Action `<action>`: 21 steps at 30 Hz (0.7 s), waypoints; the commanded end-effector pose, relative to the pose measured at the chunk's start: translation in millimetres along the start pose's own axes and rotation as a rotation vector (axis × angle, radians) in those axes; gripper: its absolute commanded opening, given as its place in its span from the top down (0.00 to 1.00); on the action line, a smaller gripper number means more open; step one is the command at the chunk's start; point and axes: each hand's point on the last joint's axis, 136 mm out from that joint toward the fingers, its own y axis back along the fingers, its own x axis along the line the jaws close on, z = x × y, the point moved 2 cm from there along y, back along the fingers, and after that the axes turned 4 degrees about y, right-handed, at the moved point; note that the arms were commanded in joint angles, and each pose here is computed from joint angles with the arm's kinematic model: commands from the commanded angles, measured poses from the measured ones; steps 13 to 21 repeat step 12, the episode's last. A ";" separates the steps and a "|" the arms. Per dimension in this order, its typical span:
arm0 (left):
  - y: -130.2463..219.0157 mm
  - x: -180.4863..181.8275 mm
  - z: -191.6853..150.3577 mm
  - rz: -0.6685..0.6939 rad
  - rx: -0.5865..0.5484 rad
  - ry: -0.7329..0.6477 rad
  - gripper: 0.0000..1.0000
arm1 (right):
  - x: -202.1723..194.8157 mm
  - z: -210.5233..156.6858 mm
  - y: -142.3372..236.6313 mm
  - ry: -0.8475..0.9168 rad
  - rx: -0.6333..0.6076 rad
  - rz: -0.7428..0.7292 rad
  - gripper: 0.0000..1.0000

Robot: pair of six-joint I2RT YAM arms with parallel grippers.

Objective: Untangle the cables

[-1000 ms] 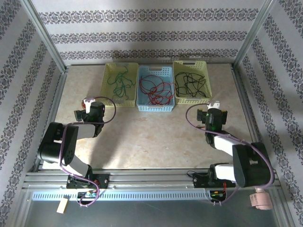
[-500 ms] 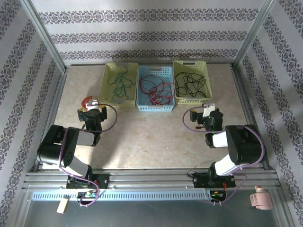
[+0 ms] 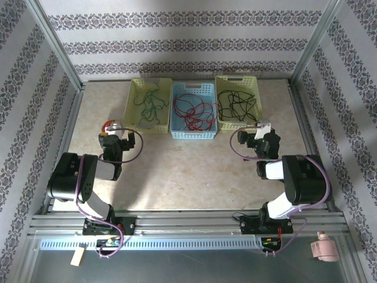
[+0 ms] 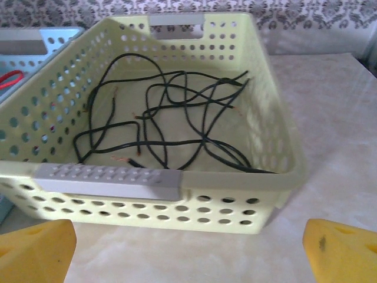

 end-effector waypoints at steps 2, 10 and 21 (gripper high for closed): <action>-3.7 0.8 9.7 -0.010 -0.020 0.035 0.01 | 5.0 4.5 -0.6 0.020 -0.010 0.032 0.01; -4.2 0.7 10.9 -0.009 -0.030 0.032 0.01 | -0.6 11.9 -4.8 -0.007 -0.021 0.039 0.02; -4.1 0.8 9.9 -0.008 -0.025 0.032 0.01 | -0.1 11.8 -4.3 -0.007 -0.023 0.041 0.01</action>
